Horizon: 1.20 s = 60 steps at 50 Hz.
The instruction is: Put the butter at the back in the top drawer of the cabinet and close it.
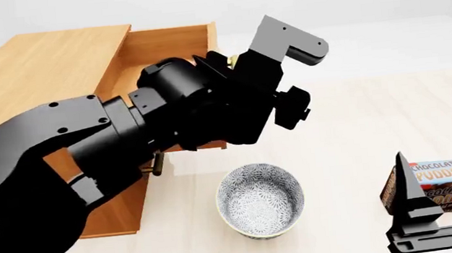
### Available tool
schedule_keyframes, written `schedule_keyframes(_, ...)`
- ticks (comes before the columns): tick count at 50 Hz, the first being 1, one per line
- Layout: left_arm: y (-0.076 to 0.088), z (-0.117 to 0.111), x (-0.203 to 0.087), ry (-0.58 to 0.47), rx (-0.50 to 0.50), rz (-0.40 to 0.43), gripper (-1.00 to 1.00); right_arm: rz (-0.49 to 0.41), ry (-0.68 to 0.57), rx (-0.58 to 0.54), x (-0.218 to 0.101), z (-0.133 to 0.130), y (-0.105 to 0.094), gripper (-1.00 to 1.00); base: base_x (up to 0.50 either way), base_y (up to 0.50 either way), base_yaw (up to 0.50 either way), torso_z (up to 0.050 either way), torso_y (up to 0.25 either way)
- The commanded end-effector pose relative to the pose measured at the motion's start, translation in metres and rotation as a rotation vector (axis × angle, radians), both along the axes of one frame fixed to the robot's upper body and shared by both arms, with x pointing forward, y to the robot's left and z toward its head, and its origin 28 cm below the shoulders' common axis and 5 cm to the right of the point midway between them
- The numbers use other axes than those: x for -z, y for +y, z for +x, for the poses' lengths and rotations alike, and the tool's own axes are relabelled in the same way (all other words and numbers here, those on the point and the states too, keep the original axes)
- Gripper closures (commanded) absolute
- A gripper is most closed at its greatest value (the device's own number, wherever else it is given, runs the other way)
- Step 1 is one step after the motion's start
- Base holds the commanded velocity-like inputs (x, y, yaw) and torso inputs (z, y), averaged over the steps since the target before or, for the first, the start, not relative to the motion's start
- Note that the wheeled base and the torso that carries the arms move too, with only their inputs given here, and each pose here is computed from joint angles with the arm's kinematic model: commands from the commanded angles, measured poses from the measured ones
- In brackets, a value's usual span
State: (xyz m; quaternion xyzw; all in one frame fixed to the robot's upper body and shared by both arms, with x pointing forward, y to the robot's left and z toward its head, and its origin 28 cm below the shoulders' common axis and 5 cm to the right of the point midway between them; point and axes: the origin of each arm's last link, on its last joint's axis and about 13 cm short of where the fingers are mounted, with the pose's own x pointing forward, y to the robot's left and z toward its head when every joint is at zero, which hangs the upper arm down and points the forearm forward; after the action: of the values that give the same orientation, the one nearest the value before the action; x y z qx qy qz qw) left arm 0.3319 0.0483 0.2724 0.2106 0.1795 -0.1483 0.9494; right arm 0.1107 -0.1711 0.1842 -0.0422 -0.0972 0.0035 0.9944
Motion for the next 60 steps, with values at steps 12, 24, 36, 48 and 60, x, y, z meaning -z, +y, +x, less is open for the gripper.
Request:
schedule_keyframes(12,0.015,0.001,0.059,0.224,-0.070,0.137,-1.00,0.004,-0.005,0.005,0.001,-0.001,-0.001,-1.00,0.00,0.00,0.00,0.000,0.000)
schedule_keyframes(24,0.021,-0.001,0.071,0.288,-0.115,0.211,-1.00,0.005,-0.008,0.006,0.001,-0.001,0.000,-1.00,0.01,0.00,0.00,0.000,0.000)
schedule_keyframes(36,0.028,0.002,0.074,0.276,-0.204,0.285,-1.00,-0.001,-0.014,0.004,-0.002,-0.002,0.003,-1.00,0.00,0.00,0.00,0.000,0.000)
schedule_keyframes(48,0.043,0.017,0.064,0.238,-0.316,0.328,-1.00,-0.008,-0.017,-0.005,-0.006,-0.002,0.005,-1.00,0.00,0.00,0.00,0.000,0.000)
schedule_keyframes(60,0.065,0.033,0.057,0.198,-0.435,0.367,-1.00,-0.010,-0.018,-0.010,-0.008,-0.002,0.006,-1.00,0.00,0.00,0.00,0.000,0.000)
